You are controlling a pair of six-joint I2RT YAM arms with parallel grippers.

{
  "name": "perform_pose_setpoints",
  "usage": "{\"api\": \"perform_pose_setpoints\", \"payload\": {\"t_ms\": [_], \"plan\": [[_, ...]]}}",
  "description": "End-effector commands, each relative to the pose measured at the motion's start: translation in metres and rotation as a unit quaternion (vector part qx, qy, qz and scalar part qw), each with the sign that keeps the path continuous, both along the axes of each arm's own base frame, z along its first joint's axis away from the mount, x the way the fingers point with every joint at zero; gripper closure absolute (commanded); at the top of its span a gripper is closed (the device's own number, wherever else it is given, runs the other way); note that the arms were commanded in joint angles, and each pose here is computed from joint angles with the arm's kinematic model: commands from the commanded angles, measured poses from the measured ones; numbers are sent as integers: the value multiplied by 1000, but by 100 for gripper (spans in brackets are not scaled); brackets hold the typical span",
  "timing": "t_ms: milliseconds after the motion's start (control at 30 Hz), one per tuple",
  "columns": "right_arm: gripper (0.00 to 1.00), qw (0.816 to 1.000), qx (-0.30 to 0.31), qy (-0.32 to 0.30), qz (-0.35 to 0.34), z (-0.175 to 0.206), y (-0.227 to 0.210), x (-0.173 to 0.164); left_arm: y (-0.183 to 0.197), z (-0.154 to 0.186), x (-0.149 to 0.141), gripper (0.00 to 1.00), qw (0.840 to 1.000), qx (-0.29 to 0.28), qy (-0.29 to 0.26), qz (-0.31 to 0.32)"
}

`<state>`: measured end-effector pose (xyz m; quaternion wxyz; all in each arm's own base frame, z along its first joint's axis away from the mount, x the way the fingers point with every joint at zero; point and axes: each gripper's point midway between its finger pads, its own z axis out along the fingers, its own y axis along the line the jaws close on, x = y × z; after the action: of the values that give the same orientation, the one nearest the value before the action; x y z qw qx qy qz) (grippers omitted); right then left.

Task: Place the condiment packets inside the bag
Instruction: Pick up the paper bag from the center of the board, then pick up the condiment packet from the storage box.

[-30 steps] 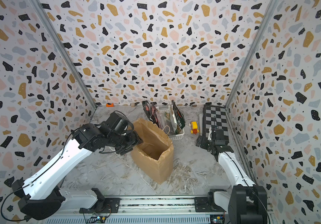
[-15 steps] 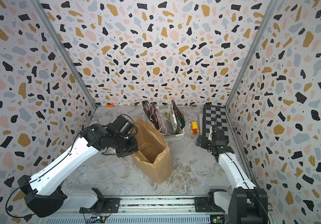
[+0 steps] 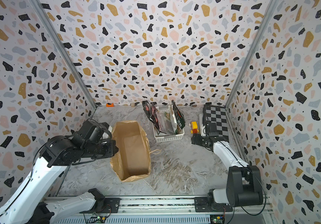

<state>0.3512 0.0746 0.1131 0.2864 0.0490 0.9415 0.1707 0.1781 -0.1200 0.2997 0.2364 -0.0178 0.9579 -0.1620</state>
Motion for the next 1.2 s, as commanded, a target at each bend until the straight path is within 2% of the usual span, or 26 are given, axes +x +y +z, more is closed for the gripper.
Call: {"api": "perform_pose_setpoints", "payload": {"t_ms": [0,233,333,433,600,667,767,833,1167], "plan": [[25,999,20,-27,35,26,15,6,29,2,7,100,996,81,-42,-17],[29,981,44,-169,90,91,31,11,32,18,19,100,993,90,-76,-25],[33,970,67,-203,116,118,44,19,43,30,21,100,989,107,-103,-9],[36,962,77,-221,143,128,62,32,44,27,18,100,989,107,-102,-13],[38,948,56,-242,198,126,95,44,44,23,13,100,990,101,-101,-15],[39,951,33,-250,180,120,94,55,46,24,12,100,989,98,-106,-11],[48,962,-3,-243,123,105,78,79,45,25,10,100,990,93,-107,-13],[49,963,-9,-241,116,98,77,88,44,25,9,100,990,90,-104,-16],[43,959,7,-243,144,67,94,105,40,22,13,100,991,93,-99,-21]]}}
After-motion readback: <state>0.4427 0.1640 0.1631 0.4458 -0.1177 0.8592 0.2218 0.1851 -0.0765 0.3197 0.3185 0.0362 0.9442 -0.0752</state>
